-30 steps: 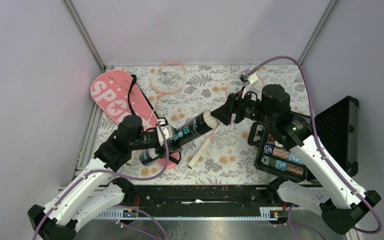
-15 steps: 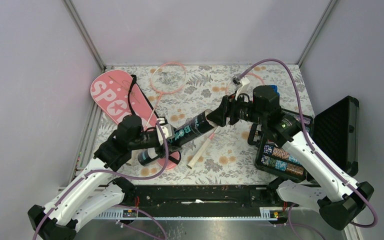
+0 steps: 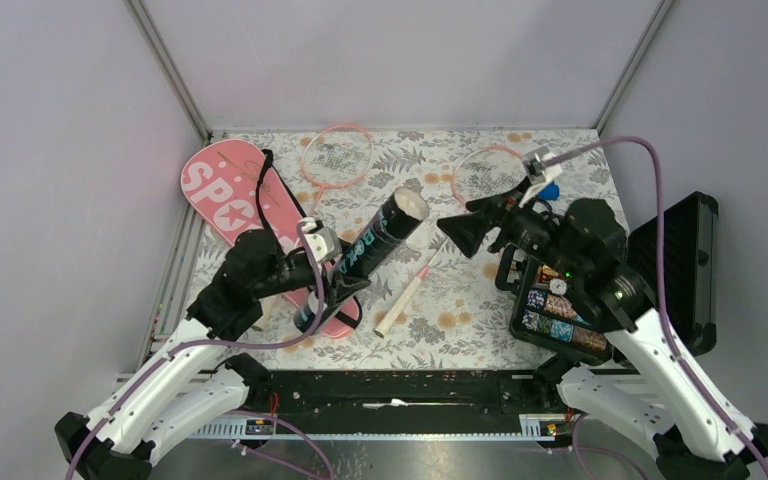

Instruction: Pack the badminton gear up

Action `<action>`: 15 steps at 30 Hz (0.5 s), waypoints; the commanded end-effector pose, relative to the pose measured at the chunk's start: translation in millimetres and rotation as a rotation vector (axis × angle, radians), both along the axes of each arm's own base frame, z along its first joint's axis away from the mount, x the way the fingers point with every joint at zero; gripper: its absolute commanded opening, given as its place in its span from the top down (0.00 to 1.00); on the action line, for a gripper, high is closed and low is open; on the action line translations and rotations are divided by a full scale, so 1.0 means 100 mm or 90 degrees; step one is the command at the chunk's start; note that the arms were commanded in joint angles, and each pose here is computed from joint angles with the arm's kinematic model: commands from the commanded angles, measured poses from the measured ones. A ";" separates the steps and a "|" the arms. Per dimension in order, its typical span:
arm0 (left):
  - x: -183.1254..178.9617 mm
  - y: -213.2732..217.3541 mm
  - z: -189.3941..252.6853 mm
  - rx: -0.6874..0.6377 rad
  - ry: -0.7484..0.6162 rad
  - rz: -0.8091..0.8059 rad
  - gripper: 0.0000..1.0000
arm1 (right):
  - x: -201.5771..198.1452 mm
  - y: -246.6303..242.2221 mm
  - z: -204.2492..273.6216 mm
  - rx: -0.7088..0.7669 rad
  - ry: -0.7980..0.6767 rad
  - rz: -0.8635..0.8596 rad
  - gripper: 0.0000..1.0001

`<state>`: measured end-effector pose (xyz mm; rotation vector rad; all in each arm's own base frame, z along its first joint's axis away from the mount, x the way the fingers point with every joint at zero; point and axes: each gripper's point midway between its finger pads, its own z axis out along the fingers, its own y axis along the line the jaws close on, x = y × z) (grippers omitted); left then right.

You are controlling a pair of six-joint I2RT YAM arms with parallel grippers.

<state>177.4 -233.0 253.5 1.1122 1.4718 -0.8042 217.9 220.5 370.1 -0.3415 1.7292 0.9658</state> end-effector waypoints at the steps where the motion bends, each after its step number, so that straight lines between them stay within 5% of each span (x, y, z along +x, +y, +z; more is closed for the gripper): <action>1: 0.07 -0.06 0.67 -0.165 -0.047 0.036 0.83 | -0.10 -0.01 0.28 0.071 -0.090 0.014 0.04; 9: 0.05 -0.14 1.06 -0.282 -0.006 0.026 0.83 | -0.20 0.27 0.48 0.204 -0.089 0.111 0.03; 15: 0.12 -0.20 1.01 -0.294 0.023 0.029 0.82 | -0.08 0.51 0.51 0.285 -0.075 0.145 0.06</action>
